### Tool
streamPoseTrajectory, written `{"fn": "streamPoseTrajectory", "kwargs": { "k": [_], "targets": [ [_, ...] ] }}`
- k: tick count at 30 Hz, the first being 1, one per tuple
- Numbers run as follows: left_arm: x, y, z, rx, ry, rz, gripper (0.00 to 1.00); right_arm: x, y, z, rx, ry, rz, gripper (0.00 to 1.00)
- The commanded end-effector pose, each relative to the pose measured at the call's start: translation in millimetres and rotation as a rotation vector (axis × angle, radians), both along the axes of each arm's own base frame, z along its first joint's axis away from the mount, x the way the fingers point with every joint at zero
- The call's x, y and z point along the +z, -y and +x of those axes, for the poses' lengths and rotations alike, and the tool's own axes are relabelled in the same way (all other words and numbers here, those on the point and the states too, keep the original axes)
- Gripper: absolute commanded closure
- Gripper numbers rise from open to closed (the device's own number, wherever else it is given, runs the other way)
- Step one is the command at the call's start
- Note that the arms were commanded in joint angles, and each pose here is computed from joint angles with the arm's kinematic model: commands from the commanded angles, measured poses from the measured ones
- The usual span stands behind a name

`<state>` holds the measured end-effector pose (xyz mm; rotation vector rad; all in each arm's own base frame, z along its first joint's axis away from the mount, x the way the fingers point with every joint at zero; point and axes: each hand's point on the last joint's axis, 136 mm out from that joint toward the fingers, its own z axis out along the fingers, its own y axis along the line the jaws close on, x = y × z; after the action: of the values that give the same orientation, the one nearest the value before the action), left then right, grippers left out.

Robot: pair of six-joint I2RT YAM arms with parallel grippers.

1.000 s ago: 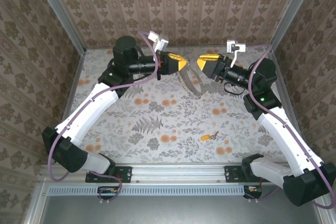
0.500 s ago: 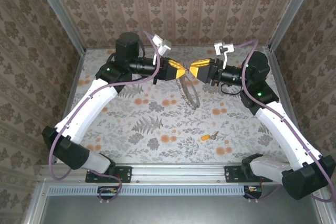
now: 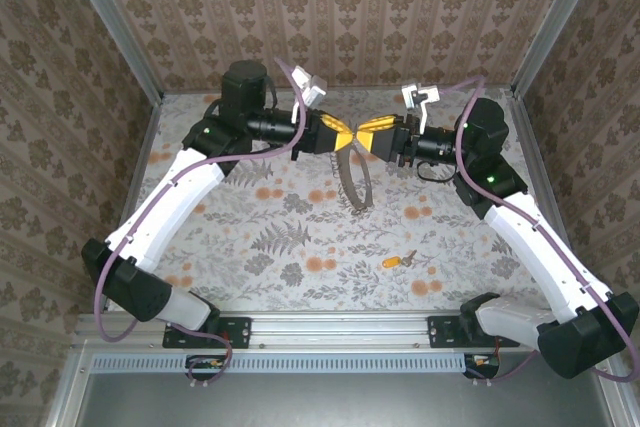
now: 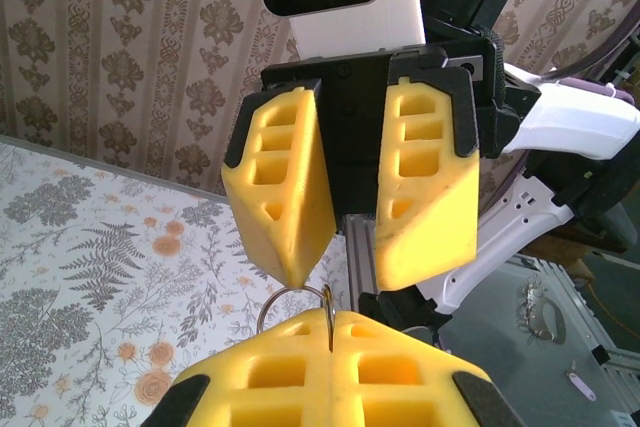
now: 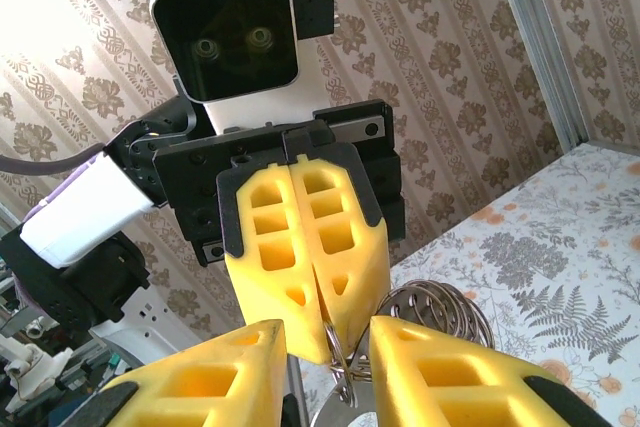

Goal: Put the keys on the keyring

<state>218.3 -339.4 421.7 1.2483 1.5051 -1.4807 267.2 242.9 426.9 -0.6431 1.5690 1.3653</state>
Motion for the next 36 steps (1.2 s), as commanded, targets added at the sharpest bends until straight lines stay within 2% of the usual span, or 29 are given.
{"fn": "streamPoseTrajectory", "kwargs": {
  "k": [1, 8, 20, 22, 25, 27, 28, 29, 32, 36],
  "targets": [
    [20, -4, -5, -0.027, 0.066, -0.042, 1.00, -1, -2, -5, 0.025, 0.010, -0.008, 0.72],
    [19, -4, -3, -0.026, 0.062, -0.040, 1.00, -1, -6, -14, 0.069, 0.019, -0.009, 0.83],
    [16, -3, 0, -0.029, 0.052, -0.036, 1.00, -3, -11, -19, 0.095, 0.023, -0.020, 0.83],
    [16, -3, 0, -0.034, 0.050, -0.036, 1.00, -2, -12, -19, 0.094, 0.024, -0.019, 0.87],
    [16, -2, 0, -0.036, 0.048, -0.037, 1.00, -1, -12, -15, 0.083, 0.028, -0.018, 1.00],
    [16, -2, 4, -0.014, 0.047, -0.034, 1.00, -2, -11, -11, 0.058, 0.030, -0.020, 1.00],
    [17, -2, 7, 0.009, 0.051, -0.031, 0.97, -1, -10, -8, 0.039, 0.035, -0.018, 1.00],
    [16, -4, 12, 0.042, 0.053, -0.028, 0.85, 0, -9, -6, 0.022, 0.042, -0.015, 1.00],
    [20, -15, 28, 0.150, 0.048, -0.055, 0.61, 3, -5, 1, -0.024, 0.062, -0.002, 1.00],
    [31, -34, 40, 0.269, 0.033, -0.128, 0.48, 13, 0, 3, -0.058, 0.101, 0.045, 1.00]
  ]
}}
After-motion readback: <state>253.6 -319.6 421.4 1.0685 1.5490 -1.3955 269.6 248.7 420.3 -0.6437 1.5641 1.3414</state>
